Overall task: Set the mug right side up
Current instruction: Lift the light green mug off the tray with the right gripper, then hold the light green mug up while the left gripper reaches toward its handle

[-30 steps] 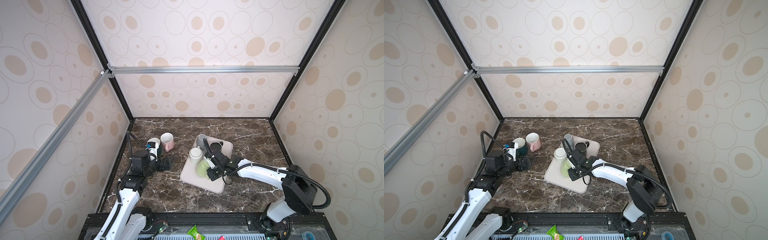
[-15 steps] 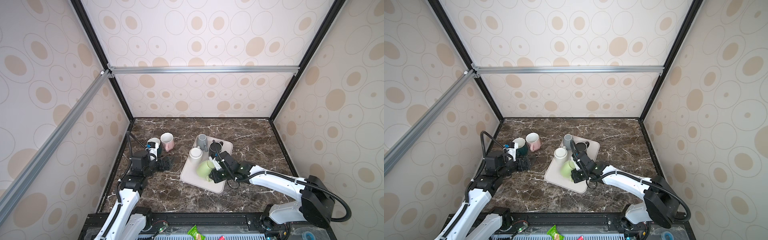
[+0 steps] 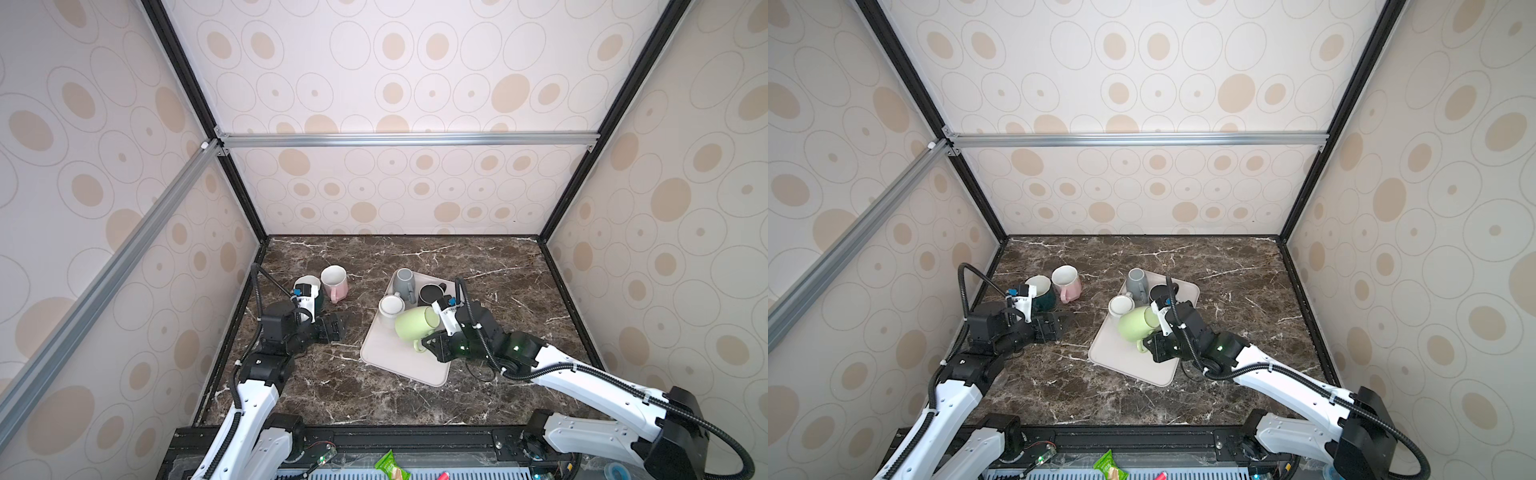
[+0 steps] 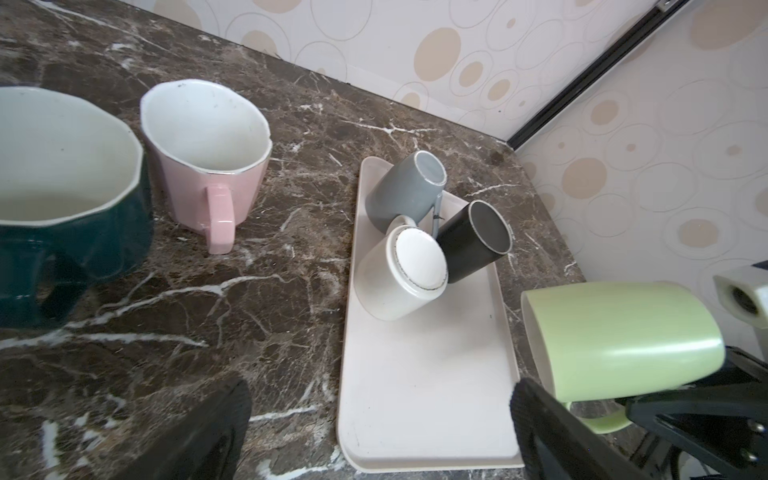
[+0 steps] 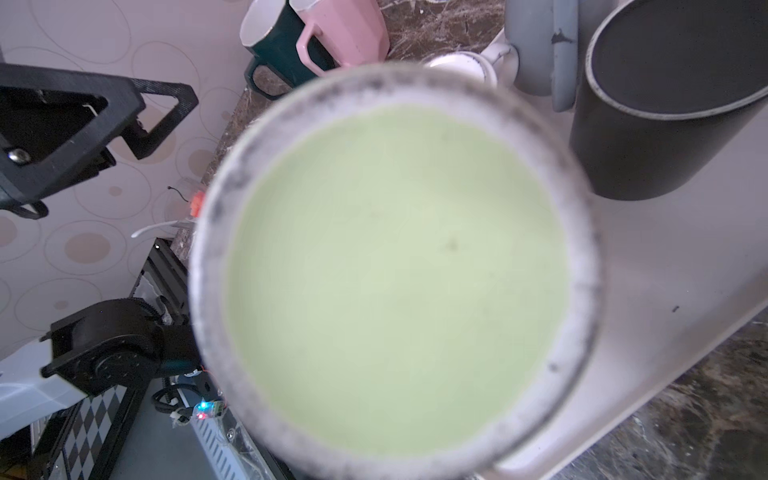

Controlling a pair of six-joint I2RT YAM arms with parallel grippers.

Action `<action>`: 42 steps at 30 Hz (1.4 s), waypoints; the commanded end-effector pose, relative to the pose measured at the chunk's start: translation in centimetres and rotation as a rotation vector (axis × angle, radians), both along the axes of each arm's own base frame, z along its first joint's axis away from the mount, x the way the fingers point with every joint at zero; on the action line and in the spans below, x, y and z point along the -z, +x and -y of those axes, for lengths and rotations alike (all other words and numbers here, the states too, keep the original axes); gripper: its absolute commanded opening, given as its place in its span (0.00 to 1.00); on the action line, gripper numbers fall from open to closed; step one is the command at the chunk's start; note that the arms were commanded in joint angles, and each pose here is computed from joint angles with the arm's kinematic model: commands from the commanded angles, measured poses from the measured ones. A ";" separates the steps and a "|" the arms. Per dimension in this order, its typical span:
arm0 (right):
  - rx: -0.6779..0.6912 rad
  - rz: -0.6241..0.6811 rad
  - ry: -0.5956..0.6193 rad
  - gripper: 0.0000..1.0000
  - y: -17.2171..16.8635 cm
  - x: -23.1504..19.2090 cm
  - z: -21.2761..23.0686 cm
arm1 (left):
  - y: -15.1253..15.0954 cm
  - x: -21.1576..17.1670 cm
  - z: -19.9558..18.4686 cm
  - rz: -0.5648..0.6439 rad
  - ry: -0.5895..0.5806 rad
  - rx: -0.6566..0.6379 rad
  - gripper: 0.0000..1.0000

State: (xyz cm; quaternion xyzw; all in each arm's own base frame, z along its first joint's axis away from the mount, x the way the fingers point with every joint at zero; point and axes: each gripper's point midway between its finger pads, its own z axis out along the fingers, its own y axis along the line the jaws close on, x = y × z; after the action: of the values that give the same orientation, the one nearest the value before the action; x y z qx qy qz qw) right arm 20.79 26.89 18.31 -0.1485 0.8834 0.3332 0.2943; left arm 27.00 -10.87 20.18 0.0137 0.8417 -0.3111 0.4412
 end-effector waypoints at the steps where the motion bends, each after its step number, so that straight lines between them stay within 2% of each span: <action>1: 0.017 0.101 0.136 0.00 0.7 -4.1 -0.7 | -0.8 -2.2 1.6 0.042 -0.108 0.067 0.98; 10: 0.026 0.158 0.190 0.00 0.6 -6.2 -0.2 | -2.5 -4.7 3.6 0.062 -0.235 0.144 0.98; 18: 0.018 0.221 0.178 0.00 1.0 -8.4 -0.1 | -1.9 -5.1 4.8 0.047 -0.281 0.165 0.98; 28: 0.028 0.261 0.243 0.00 2.8 -10.8 -0.4 | -1.4 -6.7 7.1 0.047 -0.310 0.211 0.98; 35: 0.053 0.285 0.319 0.00 4.2 -12.4 0.4 | -1.4 -6.6 10.0 0.014 -0.364 0.266 0.98; 42: 0.066 0.292 0.382 0.00 5.0 -12.5 0.9 | -0.7 -7.4 13.7 0.000 -0.370 0.350 0.98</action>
State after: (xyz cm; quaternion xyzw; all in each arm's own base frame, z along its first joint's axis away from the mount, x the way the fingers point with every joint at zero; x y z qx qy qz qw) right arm 25.40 25.52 26.66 -0.1017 0.8106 0.4113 0.4043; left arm 25.57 -23.20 23.16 0.0581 0.7923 -0.5046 0.3380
